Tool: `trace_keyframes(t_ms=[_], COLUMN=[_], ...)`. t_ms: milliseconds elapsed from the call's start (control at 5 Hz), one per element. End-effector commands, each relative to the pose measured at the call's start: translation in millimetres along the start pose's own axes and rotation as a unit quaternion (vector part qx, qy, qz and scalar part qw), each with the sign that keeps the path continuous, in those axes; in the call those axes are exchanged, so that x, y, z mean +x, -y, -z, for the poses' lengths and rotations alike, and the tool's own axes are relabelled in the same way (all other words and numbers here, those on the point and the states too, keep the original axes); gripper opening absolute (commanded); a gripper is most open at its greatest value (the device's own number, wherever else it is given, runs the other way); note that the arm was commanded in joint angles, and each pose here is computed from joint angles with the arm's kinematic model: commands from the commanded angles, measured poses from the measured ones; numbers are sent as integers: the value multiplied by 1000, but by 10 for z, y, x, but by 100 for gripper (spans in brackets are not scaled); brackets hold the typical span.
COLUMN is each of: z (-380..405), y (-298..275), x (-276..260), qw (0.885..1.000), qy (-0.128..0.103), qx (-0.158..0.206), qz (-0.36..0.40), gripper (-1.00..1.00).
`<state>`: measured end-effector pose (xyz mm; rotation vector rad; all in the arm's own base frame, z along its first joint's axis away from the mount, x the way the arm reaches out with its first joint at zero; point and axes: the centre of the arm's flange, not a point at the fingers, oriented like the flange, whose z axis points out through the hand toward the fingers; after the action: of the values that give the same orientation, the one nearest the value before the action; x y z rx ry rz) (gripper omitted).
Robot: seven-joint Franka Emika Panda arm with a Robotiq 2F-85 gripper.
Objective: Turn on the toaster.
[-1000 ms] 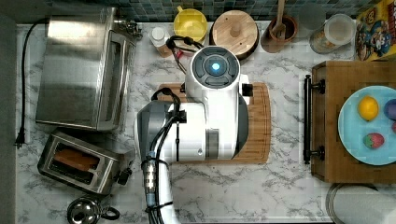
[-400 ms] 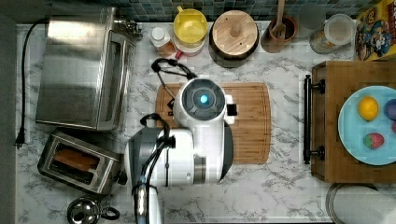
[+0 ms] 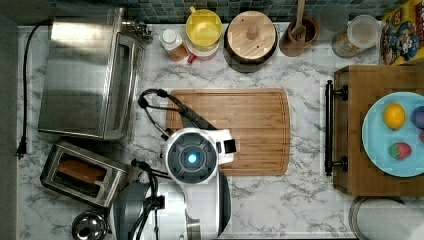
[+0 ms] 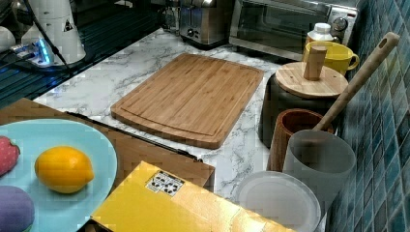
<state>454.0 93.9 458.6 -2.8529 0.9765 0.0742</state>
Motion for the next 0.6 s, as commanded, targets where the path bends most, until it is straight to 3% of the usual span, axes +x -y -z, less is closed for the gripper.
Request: trace_keyframes(t_ms=[200, 400, 600], z=[-690, -718, -758], y=[-30, -74, -41], x=[-614, -887, -1083], qw=[996, 995, 992], qy=[76, 67, 80], qx=[-5, 5, 13], qz=[35, 68, 101], gripper=[-100, -100, -100])
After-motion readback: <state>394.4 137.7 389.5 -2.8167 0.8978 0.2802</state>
